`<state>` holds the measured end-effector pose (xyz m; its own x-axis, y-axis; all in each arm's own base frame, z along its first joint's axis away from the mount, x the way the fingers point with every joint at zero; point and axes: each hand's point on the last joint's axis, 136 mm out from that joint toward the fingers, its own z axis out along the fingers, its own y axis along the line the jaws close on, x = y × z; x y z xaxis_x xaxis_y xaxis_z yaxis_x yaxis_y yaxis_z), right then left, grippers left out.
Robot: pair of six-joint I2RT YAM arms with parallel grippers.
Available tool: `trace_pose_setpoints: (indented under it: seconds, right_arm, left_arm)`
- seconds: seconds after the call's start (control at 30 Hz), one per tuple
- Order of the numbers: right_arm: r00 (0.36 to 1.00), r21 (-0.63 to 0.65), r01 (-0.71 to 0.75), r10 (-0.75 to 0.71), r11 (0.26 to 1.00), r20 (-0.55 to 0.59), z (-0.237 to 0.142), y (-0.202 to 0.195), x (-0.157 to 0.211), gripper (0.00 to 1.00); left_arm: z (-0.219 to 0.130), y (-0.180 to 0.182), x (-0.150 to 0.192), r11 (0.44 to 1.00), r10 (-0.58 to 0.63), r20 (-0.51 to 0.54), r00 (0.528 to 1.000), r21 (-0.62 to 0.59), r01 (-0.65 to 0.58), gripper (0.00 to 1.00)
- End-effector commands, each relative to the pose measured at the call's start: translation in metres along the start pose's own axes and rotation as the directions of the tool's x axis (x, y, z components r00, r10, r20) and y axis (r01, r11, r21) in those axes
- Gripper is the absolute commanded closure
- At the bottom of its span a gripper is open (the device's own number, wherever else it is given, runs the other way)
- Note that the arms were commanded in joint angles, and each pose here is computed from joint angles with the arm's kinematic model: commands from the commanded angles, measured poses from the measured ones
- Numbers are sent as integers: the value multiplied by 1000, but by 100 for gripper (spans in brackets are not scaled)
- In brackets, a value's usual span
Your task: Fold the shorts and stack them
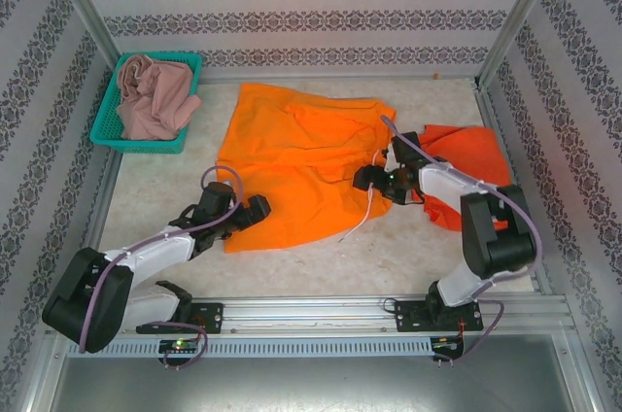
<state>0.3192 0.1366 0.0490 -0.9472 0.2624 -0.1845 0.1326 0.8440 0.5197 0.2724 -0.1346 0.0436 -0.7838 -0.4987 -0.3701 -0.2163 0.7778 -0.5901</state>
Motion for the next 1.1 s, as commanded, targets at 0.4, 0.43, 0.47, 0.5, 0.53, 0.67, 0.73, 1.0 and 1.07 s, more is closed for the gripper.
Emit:
trace_pose_setpoints:
  seconds: [0.4,0.43,0.47,0.5,0.53,0.67,0.73,1.0,1.07]
  right_arm:
    - [980,-78,99,-83,992,182,-46,73,-108,13]
    - [982,-78,87,-72,993,176,-39,70,-117,13]
    - [984,-84,67,-52,994,172,-32,67,-128,13]
    - [987,-91,48,-33,995,159,-21,63,-138,14]
    - [988,-95,36,-22,995,151,-14,60,-146,14]
    - [991,-100,-15,28,995,133,14,43,-176,15]
    - [990,-95,-48,60,994,127,26,32,-189,15]
    - [956,-73,-271,277,960,101,54,-14,-211,16]
    - [949,-91,-288,297,953,107,52,-11,-213,16]
  left_arm:
    - [-32,15,-9,999,-42,38,998,-4,42,0]
    - [-33,17,-10,999,-43,43,998,-10,43,0]
    - [-33,19,-8,999,-44,43,998,-17,45,0]
    - [-32,21,-6,999,-47,42,998,-21,48,0]
    - [-31,23,-4,998,-52,38,998,-24,53,0]
    - [-26,32,4,997,-63,12,998,-48,64,0]
    - [-24,36,8,996,-67,0,998,-61,67,0]
    - [-33,46,10,991,-69,10,998,-113,70,0]
    - [-47,38,0,992,-52,48,997,-112,57,0]
